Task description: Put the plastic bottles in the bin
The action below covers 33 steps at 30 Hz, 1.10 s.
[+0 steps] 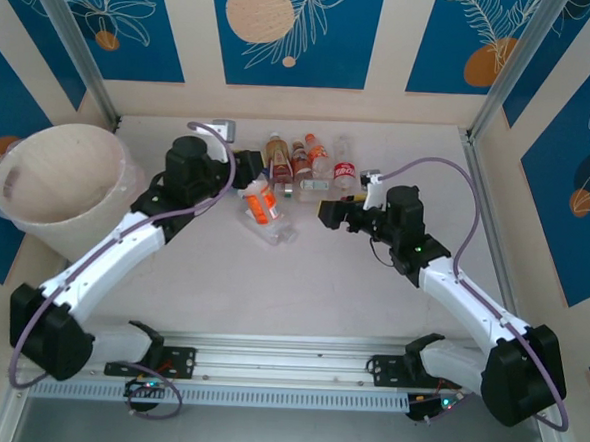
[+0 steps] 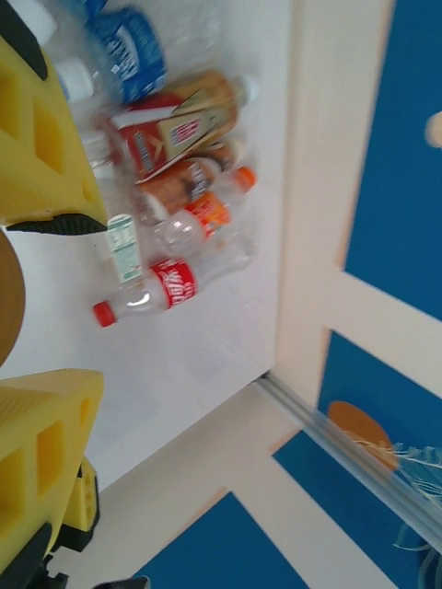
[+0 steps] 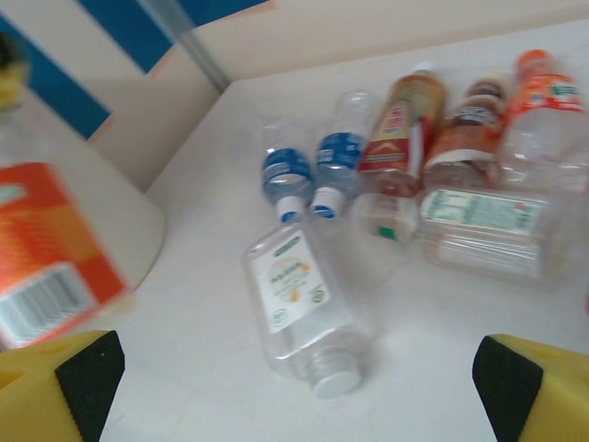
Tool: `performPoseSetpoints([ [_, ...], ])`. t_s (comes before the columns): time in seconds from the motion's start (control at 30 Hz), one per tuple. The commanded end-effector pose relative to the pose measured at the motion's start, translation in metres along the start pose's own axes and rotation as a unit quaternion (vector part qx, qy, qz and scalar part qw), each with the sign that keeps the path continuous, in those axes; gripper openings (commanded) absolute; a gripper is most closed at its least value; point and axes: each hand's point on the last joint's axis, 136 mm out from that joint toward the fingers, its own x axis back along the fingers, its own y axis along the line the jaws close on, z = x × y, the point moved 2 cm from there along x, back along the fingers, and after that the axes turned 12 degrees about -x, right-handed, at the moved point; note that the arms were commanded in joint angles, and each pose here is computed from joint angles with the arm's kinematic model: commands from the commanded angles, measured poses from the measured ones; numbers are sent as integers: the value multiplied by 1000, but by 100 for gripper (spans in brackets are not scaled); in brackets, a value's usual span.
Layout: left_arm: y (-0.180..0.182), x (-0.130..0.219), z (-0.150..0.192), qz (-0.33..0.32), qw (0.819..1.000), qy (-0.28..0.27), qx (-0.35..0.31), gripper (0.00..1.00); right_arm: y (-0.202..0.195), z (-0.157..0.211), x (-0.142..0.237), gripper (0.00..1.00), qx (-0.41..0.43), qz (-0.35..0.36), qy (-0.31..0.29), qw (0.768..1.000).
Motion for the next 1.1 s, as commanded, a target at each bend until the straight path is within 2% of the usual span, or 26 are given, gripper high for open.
performPoseSetpoints([
  [0.0,13,25,-22,-56,997,-27,-52,0,-9,-21,12,99,-20,31,-70,997],
  [0.13,15,54,-46,-93,991,-50,-77,0,-15,-24,18,100,-32,39,-78,996],
  [0.23,6,84,-77,-101,986,-85,-102,0,-17,-25,19,99,-37,43,-83,995],
  [0.33,10,112,-100,-142,974,-122,-126,0,-19,-26,19,99,-39,45,-91,994],
  [0.43,30,137,-121,-240,946,-147,-163,0,-20,-28,18,99,-40,44,-100,993],
  [0.5,44,152,-136,-311,918,-153,-191,0,-20,-29,18,99,-40,43,-101,993],
  [0.6,63,169,-158,-409,874,-141,-222,0,-20,-29,17,100,-38,44,-99,993],
  [0.67,72,177,-169,-450,853,-133,-228,0,-20,-29,16,99,-35,45,-99,993],
  [0.87,106,195,-182,-488,845,-116,-185,0,-17,-32,14,99,-37,40,-94,994],
  [1.07,162,231,-167,-561,816,-84,-108,0,-18,-30,12,99,-36,45,-84,995],
])
